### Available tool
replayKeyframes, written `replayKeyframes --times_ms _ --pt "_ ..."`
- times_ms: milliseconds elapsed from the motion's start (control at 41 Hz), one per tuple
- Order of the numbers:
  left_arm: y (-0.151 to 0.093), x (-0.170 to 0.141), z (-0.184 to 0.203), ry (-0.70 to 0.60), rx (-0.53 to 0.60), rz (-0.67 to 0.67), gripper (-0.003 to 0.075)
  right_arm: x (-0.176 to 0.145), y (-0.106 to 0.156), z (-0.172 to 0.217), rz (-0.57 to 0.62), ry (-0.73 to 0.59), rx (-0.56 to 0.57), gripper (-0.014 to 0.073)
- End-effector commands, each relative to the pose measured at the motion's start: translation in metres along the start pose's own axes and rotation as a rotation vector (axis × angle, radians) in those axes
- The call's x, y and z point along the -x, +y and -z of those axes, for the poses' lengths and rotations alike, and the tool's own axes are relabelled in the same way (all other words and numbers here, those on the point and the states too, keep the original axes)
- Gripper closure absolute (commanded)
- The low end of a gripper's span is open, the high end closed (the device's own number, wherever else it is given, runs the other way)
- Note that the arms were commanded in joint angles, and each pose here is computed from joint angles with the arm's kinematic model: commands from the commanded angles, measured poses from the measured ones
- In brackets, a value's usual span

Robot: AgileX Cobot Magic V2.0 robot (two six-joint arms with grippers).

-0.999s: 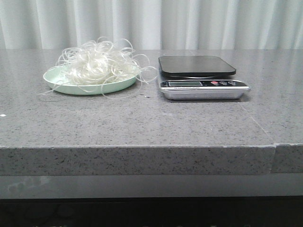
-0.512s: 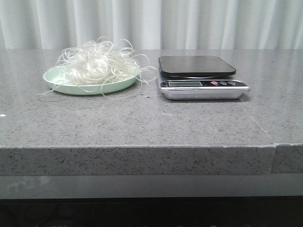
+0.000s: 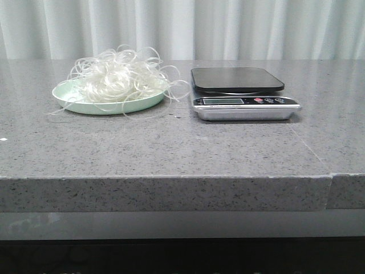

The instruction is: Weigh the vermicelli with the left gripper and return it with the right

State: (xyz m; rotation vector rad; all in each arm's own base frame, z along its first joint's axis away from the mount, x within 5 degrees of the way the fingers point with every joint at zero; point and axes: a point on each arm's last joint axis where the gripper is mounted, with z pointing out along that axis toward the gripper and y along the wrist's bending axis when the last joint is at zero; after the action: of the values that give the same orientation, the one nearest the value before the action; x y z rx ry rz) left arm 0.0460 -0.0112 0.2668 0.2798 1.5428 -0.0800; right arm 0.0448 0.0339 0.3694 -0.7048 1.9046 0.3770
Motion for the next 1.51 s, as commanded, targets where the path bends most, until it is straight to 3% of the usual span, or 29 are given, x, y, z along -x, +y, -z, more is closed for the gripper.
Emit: replayKeyframes --times_ms 0,292,950,1486 --pt "0.003 -0.010 0.001 -0.105 0.096 0.016 0.0575 0.012 -0.002 0.003 0.007 -0.084 -0.018 0.0439" --pt "0.001 -0.053 -0.006 -0.116 0.156 0.031 0.0575 0.012 -0.002 0.003 0.007 -0.084 -0.018 0.0439" --pt "0.003 -0.053 -0.006 -0.118 0.181 0.109 0.0575 0.012 -0.002 0.003 0.007 -0.084 -0.018 0.0439" --pt "0.004 -0.048 -0.005 -0.173 0.202 0.089 0.0575 0.012 -0.002 0.003 0.007 -0.084 -0.018 0.0439"
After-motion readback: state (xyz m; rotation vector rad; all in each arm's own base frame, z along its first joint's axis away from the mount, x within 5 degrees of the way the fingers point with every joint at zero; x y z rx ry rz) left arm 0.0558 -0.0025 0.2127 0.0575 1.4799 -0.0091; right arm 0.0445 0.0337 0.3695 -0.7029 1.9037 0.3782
